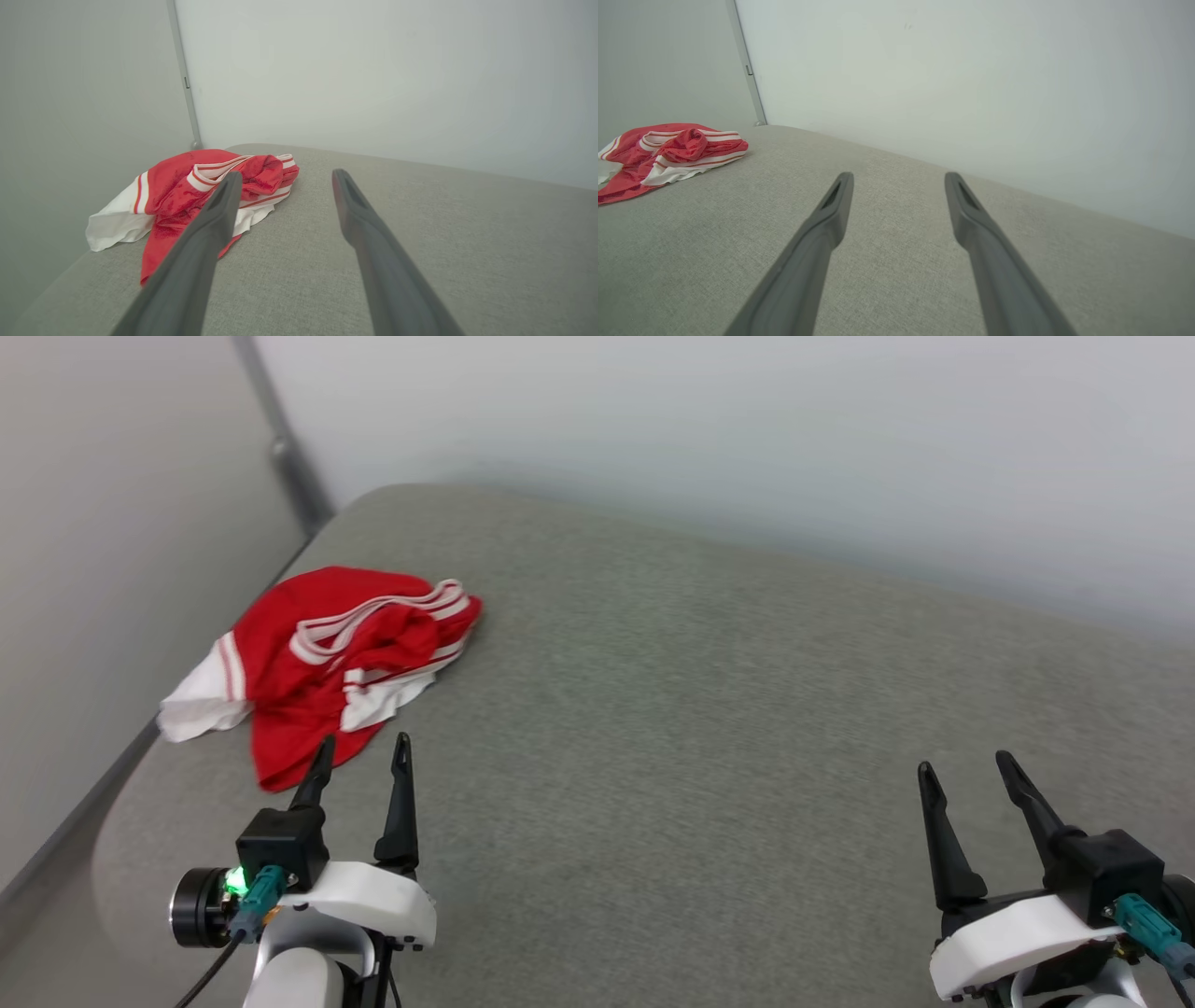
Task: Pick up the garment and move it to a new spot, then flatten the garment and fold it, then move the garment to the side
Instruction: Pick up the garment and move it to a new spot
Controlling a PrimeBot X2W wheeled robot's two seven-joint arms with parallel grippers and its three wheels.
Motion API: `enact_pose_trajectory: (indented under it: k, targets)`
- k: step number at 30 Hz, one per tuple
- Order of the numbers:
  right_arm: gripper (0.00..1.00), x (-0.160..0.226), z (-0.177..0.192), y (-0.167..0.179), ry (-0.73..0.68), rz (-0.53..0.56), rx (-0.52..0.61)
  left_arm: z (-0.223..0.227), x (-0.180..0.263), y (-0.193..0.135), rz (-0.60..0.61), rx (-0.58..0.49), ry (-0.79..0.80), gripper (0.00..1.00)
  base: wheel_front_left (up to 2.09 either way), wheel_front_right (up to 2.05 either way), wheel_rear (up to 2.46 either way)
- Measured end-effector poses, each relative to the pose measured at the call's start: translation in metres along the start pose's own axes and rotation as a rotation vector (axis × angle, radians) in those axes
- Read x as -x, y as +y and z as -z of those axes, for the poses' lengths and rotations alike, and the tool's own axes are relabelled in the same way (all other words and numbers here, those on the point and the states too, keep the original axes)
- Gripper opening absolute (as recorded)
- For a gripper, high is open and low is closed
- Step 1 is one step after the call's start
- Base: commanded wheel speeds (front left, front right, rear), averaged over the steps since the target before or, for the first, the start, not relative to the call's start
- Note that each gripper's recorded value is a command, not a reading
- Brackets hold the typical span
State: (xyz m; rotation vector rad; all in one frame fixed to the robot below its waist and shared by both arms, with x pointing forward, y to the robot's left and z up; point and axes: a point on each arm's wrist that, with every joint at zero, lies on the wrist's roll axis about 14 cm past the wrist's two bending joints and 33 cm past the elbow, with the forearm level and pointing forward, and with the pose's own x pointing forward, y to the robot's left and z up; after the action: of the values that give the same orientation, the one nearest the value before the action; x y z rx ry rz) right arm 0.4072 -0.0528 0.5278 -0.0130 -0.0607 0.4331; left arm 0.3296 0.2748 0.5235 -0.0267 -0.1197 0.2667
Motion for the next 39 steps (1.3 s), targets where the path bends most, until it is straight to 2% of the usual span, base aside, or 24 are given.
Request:
enact_pose_trajectory:
  k: [13, 25, 31, 32, 33, 36, 39]
  targets:
    - [1.00, -0.041, -0.008, 0.081, -0.032, -0.241, -0.028, -0.007, 0.046, 0.078, -0.241, -0.007, -0.004, 1.00, 0.00, 0.00, 0.00]
    - [1.00, -0.048, -0.004, 0.087, -0.023, -0.260, -0.031, -0.011, 0.043, 0.085, -0.259, -0.023, -0.010, 1.00, 0.00, 0.00, 0.00]
    - [1.00, -0.053, -0.003, 0.083, -0.015, -0.254, -0.020, -0.038, 0.008, 0.090, -0.242, -0.014, -0.083, 1.00, 0.00, 0.00, 0.00]
    - [1.00, -0.060, 0.000, 0.077, -0.011, -0.243, -0.007, -0.052, -0.025, 0.088, -0.201, -0.025, -0.095, 1.00, 0.00, 0.00, 0.00]
    - [1.00, -0.062, 0.000, 0.076, -0.011, -0.240, -0.008, -0.057, -0.038, 0.088, -0.192, -0.021, -0.089, 1.00, 0.00, 0.00, 0.00]
    - [1.00, -0.071, 0.004, 0.069, -0.011, -0.228, -0.009, -0.063, -0.077, 0.090, -0.155, -0.036, -0.027, 1.00, 0.00, 0.00, 0.00]
    - [1.00, -0.079, 0.012, 0.058, -0.004, -0.204, -0.012, -0.047, -0.109, 0.095, -0.134, -0.051, 0.124, 1.00, 0.00, 0.00, 0.00]
